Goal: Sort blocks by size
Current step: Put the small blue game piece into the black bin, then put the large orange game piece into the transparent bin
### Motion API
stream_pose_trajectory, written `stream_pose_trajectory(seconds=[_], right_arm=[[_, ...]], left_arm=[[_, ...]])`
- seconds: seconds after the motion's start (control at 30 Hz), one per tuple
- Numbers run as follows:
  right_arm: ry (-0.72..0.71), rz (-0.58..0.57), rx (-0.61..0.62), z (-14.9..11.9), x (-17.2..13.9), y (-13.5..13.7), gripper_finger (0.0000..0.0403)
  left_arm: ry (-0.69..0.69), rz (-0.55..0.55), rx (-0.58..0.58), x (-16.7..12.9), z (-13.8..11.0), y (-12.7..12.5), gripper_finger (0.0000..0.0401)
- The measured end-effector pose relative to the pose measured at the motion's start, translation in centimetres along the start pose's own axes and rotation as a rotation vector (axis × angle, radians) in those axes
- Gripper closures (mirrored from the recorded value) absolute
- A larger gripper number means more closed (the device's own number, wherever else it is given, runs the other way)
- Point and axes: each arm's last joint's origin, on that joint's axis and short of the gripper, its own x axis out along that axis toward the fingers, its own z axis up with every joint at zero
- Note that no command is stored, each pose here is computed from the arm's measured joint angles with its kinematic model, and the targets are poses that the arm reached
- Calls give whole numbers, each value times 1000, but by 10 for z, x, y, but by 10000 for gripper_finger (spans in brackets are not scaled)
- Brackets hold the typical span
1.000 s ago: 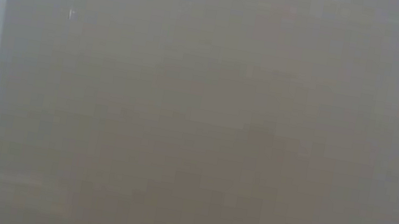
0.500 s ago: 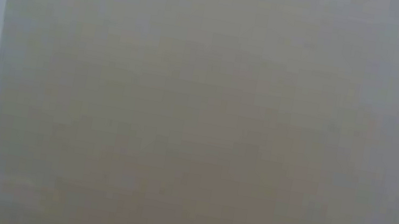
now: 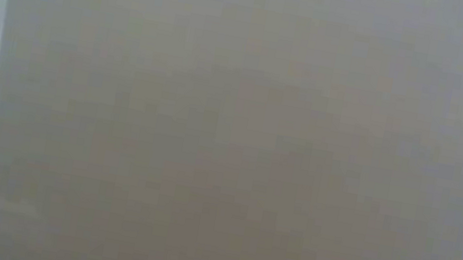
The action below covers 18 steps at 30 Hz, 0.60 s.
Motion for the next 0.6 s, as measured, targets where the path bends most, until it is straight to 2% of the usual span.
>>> stream_pose_trajectory(seconds=[0.17, 0.3, 0.6], right_arm=[[-4, -3, 4, 2, 1, -1, 198], [-4, -4, 3, 2, 1, -1, 198], [-4, -4, -5, 2, 1, -1, 198]], left_arm=[[-9, 2, -9, 0, 1, 0, 223], [-14, 3, -48, 0, 1, 0, 195], [-37, 8, -45, -2, 4, 0, 144]])
